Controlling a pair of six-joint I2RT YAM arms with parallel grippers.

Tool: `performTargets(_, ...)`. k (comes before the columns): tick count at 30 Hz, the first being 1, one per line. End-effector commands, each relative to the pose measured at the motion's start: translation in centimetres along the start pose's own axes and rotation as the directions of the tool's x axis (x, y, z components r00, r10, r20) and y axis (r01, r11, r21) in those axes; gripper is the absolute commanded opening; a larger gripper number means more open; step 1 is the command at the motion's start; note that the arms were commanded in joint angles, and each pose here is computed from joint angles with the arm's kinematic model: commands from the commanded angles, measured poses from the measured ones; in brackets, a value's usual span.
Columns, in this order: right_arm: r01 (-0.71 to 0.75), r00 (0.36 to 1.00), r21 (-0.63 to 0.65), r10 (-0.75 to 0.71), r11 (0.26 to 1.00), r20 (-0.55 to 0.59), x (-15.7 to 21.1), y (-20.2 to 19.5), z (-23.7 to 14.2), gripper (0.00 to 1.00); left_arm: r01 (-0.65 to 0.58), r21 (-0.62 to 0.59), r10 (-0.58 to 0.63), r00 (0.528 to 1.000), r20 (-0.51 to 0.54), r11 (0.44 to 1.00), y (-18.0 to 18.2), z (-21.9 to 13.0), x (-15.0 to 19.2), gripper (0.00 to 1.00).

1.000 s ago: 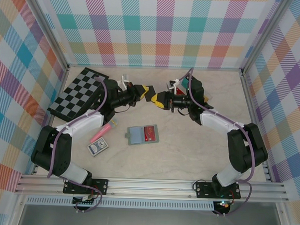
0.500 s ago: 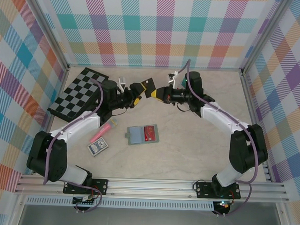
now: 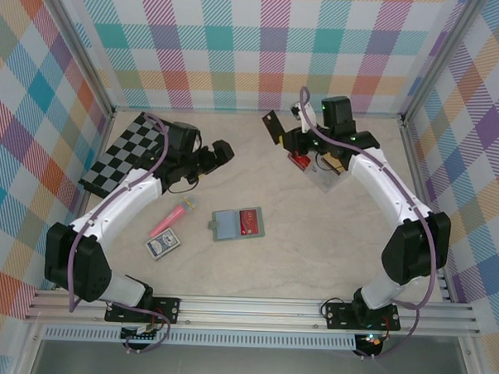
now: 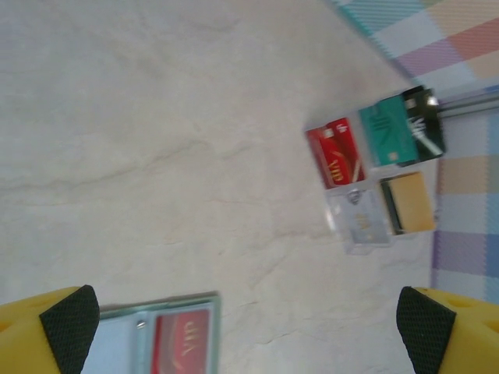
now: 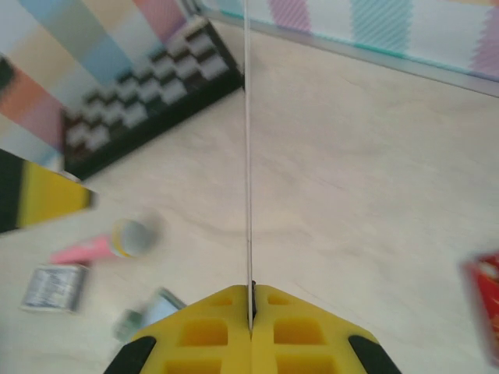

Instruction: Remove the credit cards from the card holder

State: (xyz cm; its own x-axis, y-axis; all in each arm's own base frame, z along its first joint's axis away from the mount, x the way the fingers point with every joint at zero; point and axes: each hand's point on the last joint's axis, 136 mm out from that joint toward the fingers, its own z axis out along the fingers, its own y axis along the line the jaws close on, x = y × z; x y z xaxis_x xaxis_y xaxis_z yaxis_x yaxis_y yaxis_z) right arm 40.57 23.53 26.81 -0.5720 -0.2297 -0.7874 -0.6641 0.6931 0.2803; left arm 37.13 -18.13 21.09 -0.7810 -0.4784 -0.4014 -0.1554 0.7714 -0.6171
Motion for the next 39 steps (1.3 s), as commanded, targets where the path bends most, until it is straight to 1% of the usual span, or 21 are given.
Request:
performTargets(1,0.169,0.981,0.131,-0.153,0.977,-0.121,1.4,-4.1,-0.6,0.00,-0.036,-0.111,0.034,0.999,-0.023,0.993,2.7,-0.2,0.3,1.00)
performTargets(4,0.206,0.965,0.193,-0.166,0.959,-0.205,2.1,-7.4,-0.9,0.00,-0.041,-0.120,0.037,0.999,-0.037,0.992,3.0,-0.2,0.6,1.00)
performTargets(7,0.260,0.942,0.228,-0.195,0.938,-0.274,2.7,-10.2,-0.9,0.00,-0.039,-0.126,0.034,0.998,-0.045,0.991,3.4,-0.1,0.9,1.00)
performTargets(10,0.277,0.928,0.260,-0.187,0.925,-0.323,3.0,-13.0,-0.9,0.00,-0.044,-0.121,0.037,0.998,-0.060,0.992,3.4,0.1,1.2,1.00)
performTargets(16,0.306,0.899,0.288,-0.176,0.908,-0.400,3.5,-17.2,-0.2,0.00,-0.047,-0.118,0.037,0.995,-0.090,0.992,3.5,0.6,1.6,1.00)
performTargets(28,0.307,0.880,0.309,-0.145,0.900,-0.452,4.2,-21.6,1.9,0.00,-0.044,-0.122,0.028,0.992,-0.127,0.992,3.9,1.7,2.3,1.00)
performTargets(39,0.298,0.856,0.315,-0.106,0.901,-0.507,6.5,-23.5,2.7,0.00,-0.039,-0.133,0.020,0.990,-0.143,0.990,4.4,2.3,2.7,1.00)
